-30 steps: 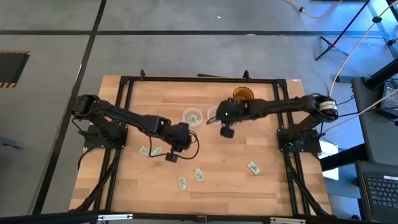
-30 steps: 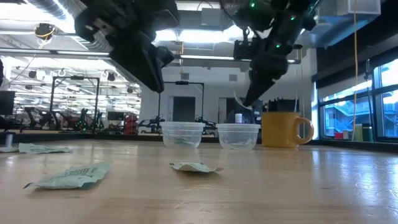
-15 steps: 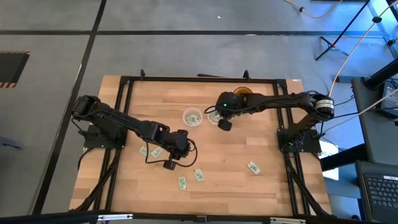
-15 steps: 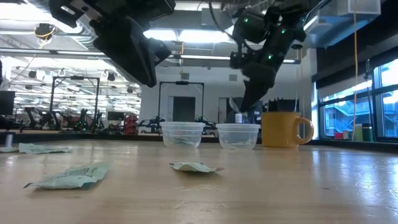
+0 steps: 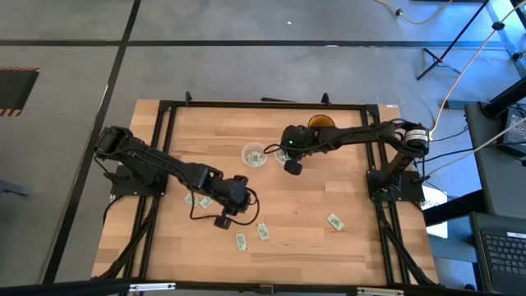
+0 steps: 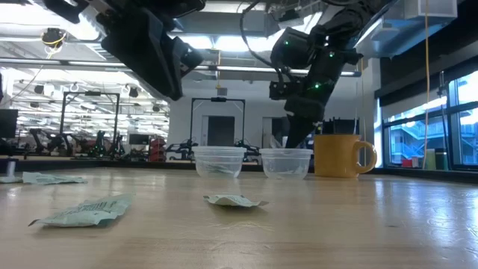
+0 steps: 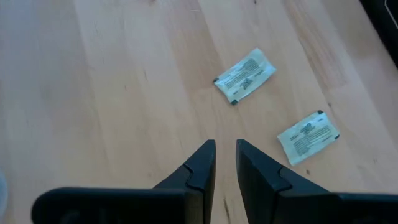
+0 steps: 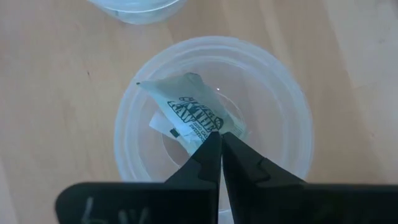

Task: Pick and place Stevia / Truvia into bins
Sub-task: Put the stevia packet into the right transparent container

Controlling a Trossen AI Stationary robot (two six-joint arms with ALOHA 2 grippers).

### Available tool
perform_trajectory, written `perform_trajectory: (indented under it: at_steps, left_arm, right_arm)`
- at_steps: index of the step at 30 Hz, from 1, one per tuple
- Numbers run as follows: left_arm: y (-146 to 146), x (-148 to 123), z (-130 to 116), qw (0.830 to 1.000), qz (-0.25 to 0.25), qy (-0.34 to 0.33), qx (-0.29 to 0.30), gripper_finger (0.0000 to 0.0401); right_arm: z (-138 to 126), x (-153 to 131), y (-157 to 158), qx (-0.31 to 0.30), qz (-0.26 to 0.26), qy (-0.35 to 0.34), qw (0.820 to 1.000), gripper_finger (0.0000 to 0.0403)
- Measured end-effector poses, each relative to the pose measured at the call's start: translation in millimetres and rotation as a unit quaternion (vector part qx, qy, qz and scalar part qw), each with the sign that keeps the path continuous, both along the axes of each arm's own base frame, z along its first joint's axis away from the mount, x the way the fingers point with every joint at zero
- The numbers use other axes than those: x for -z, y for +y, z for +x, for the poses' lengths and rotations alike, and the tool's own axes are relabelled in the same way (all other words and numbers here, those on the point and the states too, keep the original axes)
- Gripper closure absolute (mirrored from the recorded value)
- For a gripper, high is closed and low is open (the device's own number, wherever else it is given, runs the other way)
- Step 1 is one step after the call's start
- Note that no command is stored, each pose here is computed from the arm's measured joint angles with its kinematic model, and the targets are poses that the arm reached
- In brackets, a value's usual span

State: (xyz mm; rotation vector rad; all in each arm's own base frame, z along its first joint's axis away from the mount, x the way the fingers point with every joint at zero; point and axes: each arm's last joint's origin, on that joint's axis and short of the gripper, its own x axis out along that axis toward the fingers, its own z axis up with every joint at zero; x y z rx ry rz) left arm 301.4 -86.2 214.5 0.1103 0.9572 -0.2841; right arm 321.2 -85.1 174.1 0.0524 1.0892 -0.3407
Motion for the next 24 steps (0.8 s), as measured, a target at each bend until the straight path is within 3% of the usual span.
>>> perform_trajectory:
  at_steps: [6,19,24]
  left_arm:
    - [2,1,-1,1.000,-0.002,0.013,-0.025,0.0342]
    - [24,10,-14,0.991,0.017,0.111,-0.076,0.0342]
    - [29,2,-22,0.987,0.013,0.121,-0.100,0.0342]
  right_arm:
    - [0,0,0,0.001,-0.002,-0.001,1.000,0.0385]
    - [0,0,0,0.001,-0.002,0.000,1.000,0.0383]
    - [0,0,0,0.001,-0.002,0.001,1.000,0.0358]
